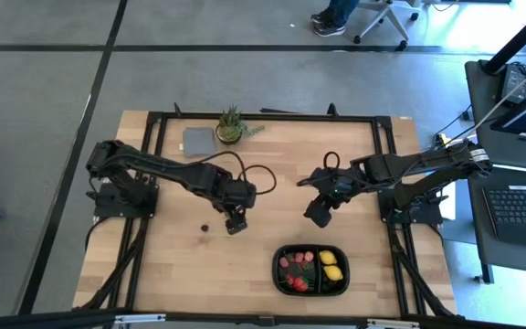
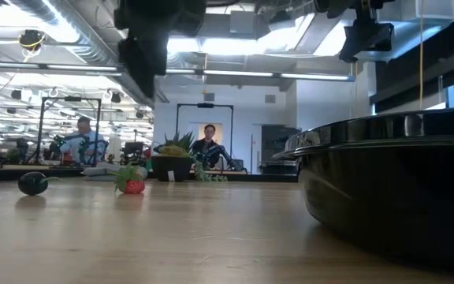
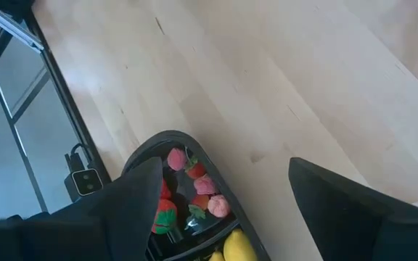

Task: Pick and placing Produce into tupperware
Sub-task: Put the red strawberry into the black bin

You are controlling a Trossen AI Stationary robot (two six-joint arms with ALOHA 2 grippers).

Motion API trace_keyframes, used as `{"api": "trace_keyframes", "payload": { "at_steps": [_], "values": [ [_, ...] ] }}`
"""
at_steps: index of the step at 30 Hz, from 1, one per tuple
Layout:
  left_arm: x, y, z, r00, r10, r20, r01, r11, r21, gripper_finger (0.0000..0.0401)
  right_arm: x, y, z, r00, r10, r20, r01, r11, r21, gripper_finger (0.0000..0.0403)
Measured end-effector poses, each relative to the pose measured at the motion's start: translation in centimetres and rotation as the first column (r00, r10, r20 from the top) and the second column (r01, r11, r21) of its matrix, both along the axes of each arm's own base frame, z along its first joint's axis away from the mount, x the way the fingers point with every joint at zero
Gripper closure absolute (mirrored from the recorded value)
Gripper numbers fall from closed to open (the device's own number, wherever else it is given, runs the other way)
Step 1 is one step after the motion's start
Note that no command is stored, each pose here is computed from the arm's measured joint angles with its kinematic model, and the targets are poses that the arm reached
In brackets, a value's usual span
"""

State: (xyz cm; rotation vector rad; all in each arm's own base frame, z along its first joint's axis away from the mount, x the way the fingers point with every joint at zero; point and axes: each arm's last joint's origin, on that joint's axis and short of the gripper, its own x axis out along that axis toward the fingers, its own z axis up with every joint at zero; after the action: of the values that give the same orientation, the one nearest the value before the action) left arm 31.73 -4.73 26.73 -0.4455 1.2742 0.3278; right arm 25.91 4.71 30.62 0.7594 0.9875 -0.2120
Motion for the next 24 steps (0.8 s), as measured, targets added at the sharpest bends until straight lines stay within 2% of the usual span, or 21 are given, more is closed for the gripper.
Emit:
{"api": "trace_keyframes", "payload": {
  "at_steps": [5,7,13,17,24],
  "values": [
    [0.4,0.8,-2.4,0.965,0.220,-0.146,-0.215,0.975,0.053,0.0086,0.1,0.0,0.1,1.000,-0.001,0.016,0.001,1.000,0.001,0.0100],
    [0.7,1.2,-3.7,0.942,0.264,-0.207,-0.253,0.964,0.078,0.0089,0.1,0.0,0.1,1.000,-0.002,0.017,0.002,1.000,-0.001,0.0100],
    [2.2,2.6,-7.2,0.905,0.312,-0.290,-0.294,0.950,0.103,0.0092,0.2,0.0,0.1,1.000,-0.003,0.022,0.004,1.000,-0.006,0.0100],
    [2.7,3.2,-9.1,0.881,0.284,-0.378,-0.295,0.955,0.029,0.0092,0.2,0.0,0.1,1.000,-0.003,0.022,0.003,1.000,-0.006,0.0100],
    [3.3,3.0,-11.1,0.862,0.272,-0.428,-0.296,0.955,0.010,0.0092,0.2,0.0,0.1,1.000,0.008,0.024,-0.007,1.000,-0.014,0.0100]
  ]
}}
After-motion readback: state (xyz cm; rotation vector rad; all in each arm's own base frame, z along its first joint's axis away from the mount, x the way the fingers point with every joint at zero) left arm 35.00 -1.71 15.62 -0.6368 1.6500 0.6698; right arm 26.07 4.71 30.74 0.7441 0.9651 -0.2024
